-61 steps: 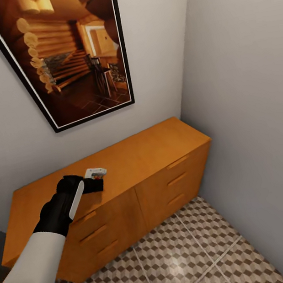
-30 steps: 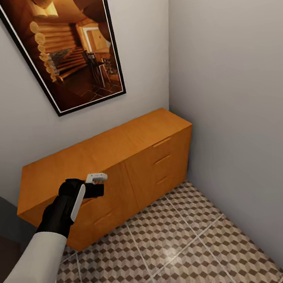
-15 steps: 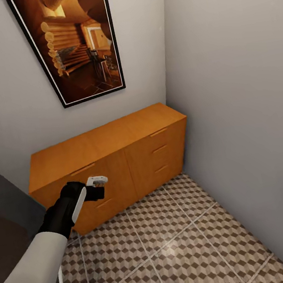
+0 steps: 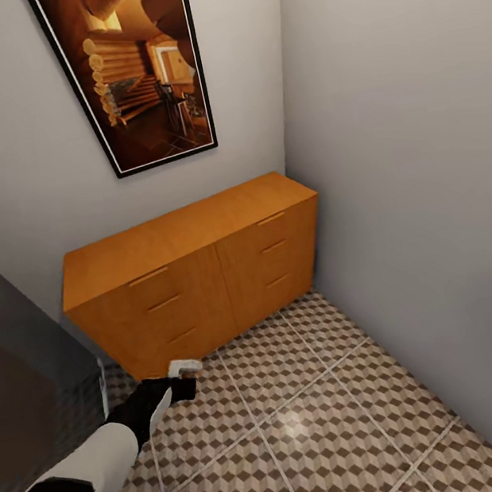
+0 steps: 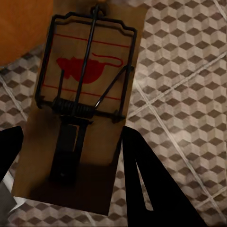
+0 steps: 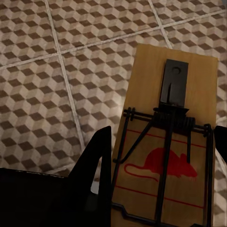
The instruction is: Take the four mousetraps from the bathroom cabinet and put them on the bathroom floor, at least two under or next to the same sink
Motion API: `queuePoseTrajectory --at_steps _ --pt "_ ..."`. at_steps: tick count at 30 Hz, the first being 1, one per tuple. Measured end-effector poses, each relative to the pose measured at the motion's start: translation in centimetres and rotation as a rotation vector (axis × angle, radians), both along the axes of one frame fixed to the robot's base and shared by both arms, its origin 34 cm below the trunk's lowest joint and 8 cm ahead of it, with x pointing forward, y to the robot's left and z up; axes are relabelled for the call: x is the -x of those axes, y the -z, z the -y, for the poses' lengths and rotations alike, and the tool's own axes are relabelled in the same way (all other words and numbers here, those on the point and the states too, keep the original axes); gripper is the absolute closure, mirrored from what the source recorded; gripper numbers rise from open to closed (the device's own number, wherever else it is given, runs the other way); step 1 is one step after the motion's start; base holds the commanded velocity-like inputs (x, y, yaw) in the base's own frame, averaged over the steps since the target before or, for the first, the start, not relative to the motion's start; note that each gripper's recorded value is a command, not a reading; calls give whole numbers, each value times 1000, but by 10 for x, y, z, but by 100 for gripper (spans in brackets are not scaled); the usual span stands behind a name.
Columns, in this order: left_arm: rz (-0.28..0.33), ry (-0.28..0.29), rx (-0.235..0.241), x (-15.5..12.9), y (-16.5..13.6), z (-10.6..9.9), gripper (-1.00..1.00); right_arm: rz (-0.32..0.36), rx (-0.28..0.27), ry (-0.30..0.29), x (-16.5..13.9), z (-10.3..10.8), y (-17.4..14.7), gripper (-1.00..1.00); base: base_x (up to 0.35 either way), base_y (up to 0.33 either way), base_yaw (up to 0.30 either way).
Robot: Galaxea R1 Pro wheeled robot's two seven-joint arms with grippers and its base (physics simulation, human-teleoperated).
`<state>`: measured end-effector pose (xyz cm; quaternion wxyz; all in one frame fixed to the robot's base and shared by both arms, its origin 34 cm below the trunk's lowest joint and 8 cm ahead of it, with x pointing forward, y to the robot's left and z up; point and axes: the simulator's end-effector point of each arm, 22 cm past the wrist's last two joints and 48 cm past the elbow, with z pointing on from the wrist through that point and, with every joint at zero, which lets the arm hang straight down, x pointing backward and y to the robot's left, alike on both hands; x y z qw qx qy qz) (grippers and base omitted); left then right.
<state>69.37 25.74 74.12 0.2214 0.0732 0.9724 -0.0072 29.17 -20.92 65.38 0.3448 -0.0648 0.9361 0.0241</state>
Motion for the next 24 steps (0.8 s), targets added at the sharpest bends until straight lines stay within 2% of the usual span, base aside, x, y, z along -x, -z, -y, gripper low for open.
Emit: queuePoseTrajectory --at_steps 4,7,11,12,14,16,20,24 --pt "-15 -5 -20 54 43 -12 100 -1 2 1 0 1 0 100 -9 0 0" --pt "-24 -9 -27 75 55 -18 100 -3 1 1 0 1 0 100 -2 0 0" --pt "-45 -15 -42 119 76 -35 100 22 2 6 -11 1 -2 100 0 0 0" --pt "-20 -14 -43 124 78 -39 100 39 4 8 -18 4 -4 100 0 0 0" --pt "74 0 -36 130 79 -41 100 66 10 8 -36 9 -7 100 0 0 0" --pt "126 10 -31 142 80 -40 100 66 20 7 -47 13 -6 100 0 0 0" --pt "128 22 -24 196 96 -40 100 25 60 0 -81 28 -2 100 0 0 0" --pt "206 35 -10 229 95 -36 100 31 78 -4 -111 36 -9 100 0 0 0"
